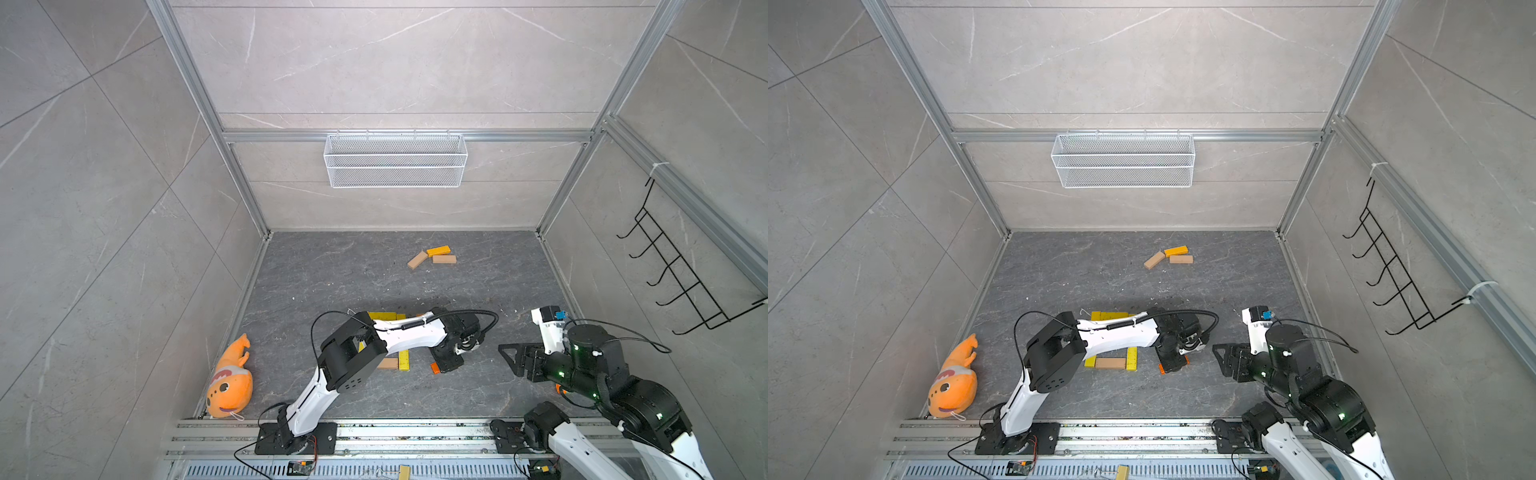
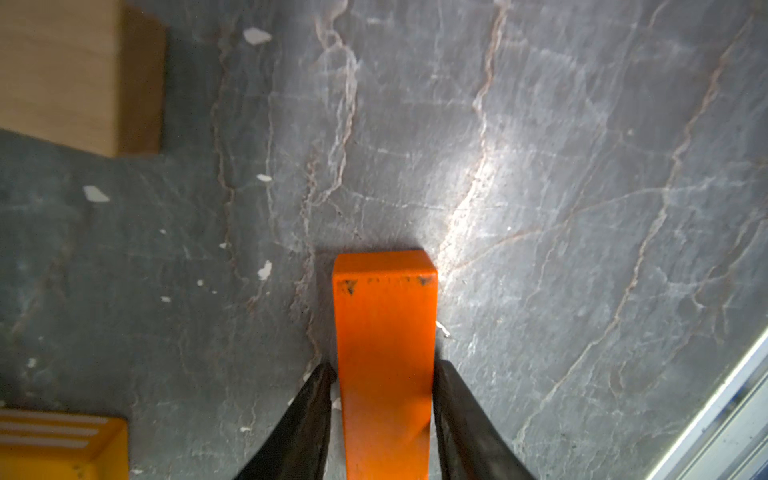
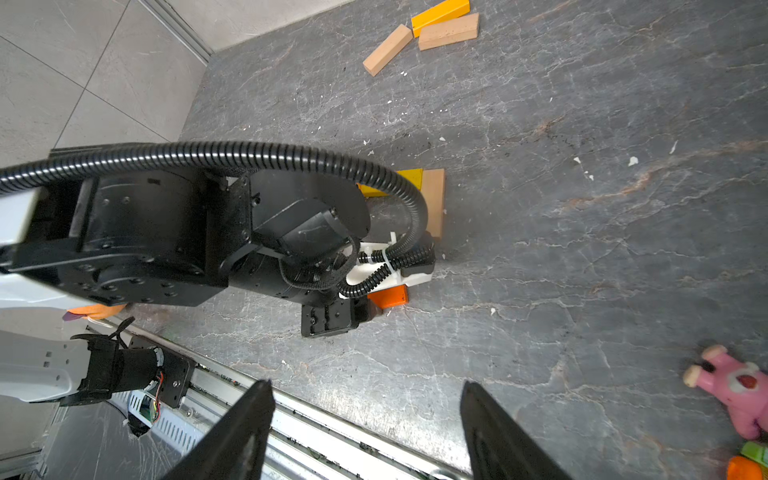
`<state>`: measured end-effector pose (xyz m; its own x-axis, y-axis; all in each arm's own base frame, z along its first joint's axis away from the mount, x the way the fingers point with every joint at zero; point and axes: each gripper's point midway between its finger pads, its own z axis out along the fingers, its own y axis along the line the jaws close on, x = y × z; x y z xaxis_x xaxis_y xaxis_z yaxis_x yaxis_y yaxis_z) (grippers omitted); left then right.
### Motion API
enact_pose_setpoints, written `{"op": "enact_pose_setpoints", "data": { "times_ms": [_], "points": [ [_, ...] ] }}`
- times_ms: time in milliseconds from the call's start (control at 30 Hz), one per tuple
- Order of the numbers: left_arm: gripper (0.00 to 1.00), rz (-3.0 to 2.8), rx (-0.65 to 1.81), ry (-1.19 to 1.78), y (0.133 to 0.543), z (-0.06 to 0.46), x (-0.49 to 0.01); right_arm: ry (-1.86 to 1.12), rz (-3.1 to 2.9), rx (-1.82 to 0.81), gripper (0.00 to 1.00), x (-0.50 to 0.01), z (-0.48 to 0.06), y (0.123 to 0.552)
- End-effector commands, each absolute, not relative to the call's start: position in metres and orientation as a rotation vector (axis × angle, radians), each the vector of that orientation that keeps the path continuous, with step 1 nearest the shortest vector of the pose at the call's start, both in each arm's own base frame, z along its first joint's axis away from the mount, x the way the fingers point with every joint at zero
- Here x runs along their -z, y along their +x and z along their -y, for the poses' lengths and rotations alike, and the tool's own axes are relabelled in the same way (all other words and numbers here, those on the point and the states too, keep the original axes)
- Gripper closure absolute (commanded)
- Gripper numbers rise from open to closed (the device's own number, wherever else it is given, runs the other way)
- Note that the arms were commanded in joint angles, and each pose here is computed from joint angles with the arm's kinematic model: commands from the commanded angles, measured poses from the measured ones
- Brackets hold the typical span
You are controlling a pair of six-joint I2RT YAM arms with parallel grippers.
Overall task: Assemble the number 8 with building blocks
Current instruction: Pick up the building block from the center of the board.
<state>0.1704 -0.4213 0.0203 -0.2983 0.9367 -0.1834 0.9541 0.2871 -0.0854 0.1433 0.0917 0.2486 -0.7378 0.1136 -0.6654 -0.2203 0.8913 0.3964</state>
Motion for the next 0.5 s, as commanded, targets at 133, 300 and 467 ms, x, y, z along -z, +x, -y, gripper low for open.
{"op": "enact_pose_setpoints", "data": {
  "times_ms": [133, 300, 467],
  "points": [
    [0.67, -2.405, 0.245, 1.858, 0.169, 0.421, -0.020, -0.096, -2.313, -0.573, 0.26, -0.253, -0.089, 0.142],
    [0.71, -2.333, 0.238, 1.918, 0.170, 0.421, -0.028, -0.095, -2.307, -0.578, 0.26, -0.254, -0.088, 0.140],
    [0.70, -2.233, 0.216, 2.000, 0.177, 0.419, -0.042, -0.137, -2.308, -0.621, 0.24, -0.253, -0.093, 0.133]
  ]
}}
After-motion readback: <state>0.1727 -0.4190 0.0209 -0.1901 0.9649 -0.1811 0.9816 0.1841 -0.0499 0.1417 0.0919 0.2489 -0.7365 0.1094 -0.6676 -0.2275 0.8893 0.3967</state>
